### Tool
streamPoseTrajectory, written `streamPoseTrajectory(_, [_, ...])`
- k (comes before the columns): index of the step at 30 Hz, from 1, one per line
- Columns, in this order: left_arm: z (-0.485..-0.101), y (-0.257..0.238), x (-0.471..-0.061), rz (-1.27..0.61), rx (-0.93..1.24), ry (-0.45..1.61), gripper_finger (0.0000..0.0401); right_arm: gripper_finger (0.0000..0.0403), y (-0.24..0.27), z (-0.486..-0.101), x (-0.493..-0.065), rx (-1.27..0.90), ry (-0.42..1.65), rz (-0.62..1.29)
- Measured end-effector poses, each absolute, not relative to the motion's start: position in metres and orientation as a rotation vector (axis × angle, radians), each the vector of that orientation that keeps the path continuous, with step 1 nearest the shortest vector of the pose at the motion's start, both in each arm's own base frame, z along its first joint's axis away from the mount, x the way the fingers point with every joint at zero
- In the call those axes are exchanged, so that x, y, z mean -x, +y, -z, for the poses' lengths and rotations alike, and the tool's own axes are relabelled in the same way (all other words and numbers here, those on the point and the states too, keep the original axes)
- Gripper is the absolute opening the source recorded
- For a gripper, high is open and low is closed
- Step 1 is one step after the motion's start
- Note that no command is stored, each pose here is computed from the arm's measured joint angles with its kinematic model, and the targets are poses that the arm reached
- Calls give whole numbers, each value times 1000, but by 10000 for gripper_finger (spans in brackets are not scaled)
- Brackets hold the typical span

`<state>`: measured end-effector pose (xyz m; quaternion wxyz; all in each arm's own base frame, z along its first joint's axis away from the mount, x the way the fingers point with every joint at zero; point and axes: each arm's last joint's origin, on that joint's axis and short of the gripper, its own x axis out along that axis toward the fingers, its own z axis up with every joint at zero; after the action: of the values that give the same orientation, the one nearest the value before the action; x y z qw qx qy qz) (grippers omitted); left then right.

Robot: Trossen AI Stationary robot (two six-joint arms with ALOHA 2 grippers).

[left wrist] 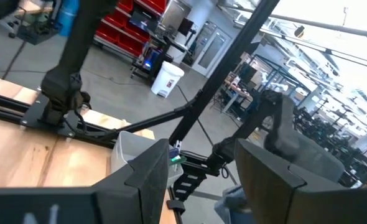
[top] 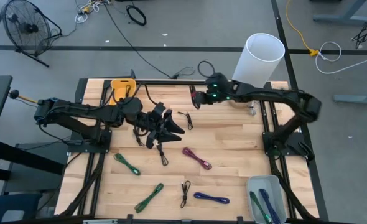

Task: Pick & Place USB Port
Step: Put the black charger cable into the yellow bin

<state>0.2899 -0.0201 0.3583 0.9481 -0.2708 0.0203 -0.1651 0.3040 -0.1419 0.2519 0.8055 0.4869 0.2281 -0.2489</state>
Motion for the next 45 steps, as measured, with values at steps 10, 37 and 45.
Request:
streamPoseTrajectory(10, [-364,-4,-291,221,549,-57,188,39,-60,-358,-254,-854,177,309])
streamPoseTrajectory(37, [-374,30,-291,51,482,-241,188,39,19,-379,-285,-717,-84,34])
streamPoseTrajectory(45, [-372,31,-293,46,484,-234,188,39,23,-367,-303,-737,-85,29])
